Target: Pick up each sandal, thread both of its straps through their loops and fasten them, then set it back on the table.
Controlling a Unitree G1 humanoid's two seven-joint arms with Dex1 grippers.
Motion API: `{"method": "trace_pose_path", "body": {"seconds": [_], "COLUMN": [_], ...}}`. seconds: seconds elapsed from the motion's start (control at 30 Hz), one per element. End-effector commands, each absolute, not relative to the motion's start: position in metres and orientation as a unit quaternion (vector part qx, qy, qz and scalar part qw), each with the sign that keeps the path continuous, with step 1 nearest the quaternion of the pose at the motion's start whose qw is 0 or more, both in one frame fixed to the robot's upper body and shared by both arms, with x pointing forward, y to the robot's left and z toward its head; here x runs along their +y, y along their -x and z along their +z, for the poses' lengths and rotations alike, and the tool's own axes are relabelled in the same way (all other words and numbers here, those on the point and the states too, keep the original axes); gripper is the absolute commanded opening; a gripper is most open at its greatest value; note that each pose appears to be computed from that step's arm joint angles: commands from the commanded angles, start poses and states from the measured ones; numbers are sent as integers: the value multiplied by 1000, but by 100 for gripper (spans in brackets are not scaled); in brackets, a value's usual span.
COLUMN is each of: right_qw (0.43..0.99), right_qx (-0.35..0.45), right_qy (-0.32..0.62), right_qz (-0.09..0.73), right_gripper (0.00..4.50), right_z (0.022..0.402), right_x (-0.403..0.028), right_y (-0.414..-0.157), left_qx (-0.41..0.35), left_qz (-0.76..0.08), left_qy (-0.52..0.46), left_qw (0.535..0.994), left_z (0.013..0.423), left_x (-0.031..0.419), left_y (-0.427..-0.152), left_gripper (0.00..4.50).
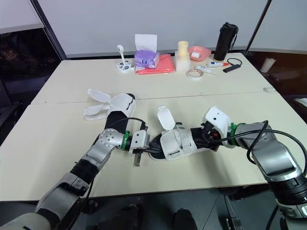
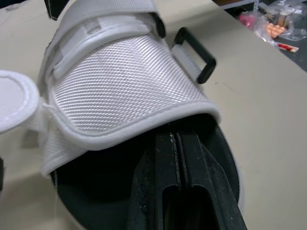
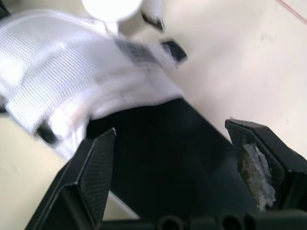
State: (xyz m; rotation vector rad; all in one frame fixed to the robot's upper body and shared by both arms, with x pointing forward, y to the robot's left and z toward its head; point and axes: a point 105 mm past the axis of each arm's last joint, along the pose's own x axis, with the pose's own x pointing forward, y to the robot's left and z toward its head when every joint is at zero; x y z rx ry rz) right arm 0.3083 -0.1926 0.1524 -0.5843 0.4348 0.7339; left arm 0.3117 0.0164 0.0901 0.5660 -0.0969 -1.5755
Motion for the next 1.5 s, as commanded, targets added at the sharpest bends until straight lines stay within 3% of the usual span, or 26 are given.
{"method": "trace_pose_path", "body": {"seconds": [0.03, 0.3, 0.73, 1.0, 1.23, 1.5], "right_qw": [869, 855, 859, 902, 906, 883], "right_qx": [192, 208, 218, 176, 222, 238], "right_qy": [262, 240, 281, 130, 61, -33], "right_qz": [373, 410, 368, 374, 355, 402], "right_gripper": [397, 397, 397, 397, 397, 397], "right_z": [158, 150, 171, 211, 183, 164], "right_x": [-176, -158, -193, -172, -151, -119], "right_y": [-298, -279, -278, -301, -329, -347], "left_qx": [-49, -55, -24, -2, -1, -6], "left_qz": [-684, -674, -698, -698, -704, -699], "left_qy": [-257, -260, -279, -293, -296, -291], "left_qw": [681, 690, 659, 653, 645, 653], "left_z": [98, 103, 89, 69, 65, 68], "left_x": [19, 19, 35, 30, 29, 30], "left_y": [-322, -333, -321, -325, -324, -324], "left_gripper": [0, 0, 0, 0, 0, 0]}}
